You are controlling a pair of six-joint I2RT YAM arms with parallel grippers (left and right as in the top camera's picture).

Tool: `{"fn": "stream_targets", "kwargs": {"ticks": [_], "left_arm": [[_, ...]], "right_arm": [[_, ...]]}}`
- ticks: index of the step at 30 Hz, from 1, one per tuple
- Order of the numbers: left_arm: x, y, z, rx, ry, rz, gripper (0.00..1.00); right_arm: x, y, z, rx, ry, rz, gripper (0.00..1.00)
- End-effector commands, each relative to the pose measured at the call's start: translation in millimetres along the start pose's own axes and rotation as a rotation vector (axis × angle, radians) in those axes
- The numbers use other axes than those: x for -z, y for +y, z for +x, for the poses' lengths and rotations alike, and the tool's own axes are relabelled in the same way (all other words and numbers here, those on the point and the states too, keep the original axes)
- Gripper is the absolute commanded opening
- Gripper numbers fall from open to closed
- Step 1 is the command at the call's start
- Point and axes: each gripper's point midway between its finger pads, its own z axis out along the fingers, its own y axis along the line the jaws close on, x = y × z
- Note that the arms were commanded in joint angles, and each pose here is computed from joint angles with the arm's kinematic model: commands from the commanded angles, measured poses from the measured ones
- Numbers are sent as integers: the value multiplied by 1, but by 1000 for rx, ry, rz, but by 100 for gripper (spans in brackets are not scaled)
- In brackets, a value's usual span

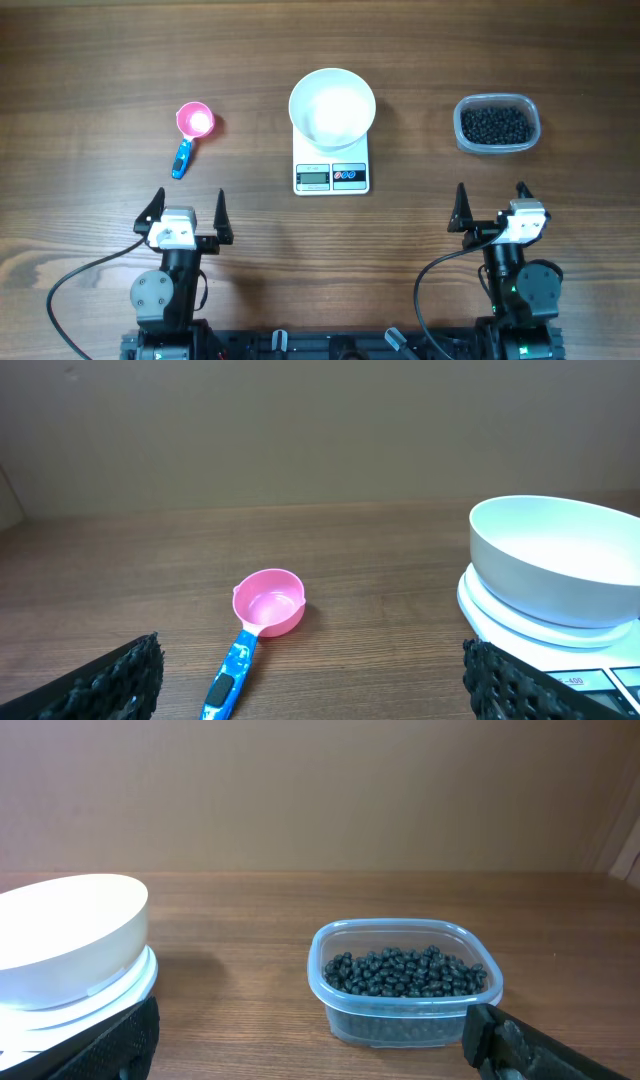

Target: Scoop item into bowl and weigh 150g on scale

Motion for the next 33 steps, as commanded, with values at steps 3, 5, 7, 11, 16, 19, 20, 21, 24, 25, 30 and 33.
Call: {"fn": "stream_targets", "kwargs": {"ticks": [3,5,7,11,16,19,20,21,24,25,30,33], "left_arm": [[0,1,2,15,1,-6,100],[0,-2,-2,13,-12,14,100],[0,-2,-9,12,-40,13,100],[1,-1,-18,93,-56,14,100],[1,-7,-34,127,4,53,100],[-3,-11,-51,133,59,82,100],[-5,-13,-59,136,80,96,100],[-7,-15,-65,139,100,109,100],[-17,-18,-86,154,187,134,100],[-21,-19,-92,161,225,145,100],[-46,-36,-123,220,439,257,100],[-66,-35,-130,247,615,259,100]], "right_arm": [[0,7,0,-12,-1,-42,100],[1,16,0,-17,1,-93,100],[1,22,2,-17,9,-128,100],[3,32,-1,-17,7,-184,100],[6,45,-21,-20,-1,-261,100],[5,48,-37,-22,20,-280,100],[4,49,-40,-24,46,-286,99],[3,50,-43,-27,71,-291,100],[-3,52,-50,-35,169,-298,100],[-5,52,-53,-38,199,-297,100],[-20,56,-64,-57,391,-305,100],[-31,59,-64,-78,551,-312,100]]}}
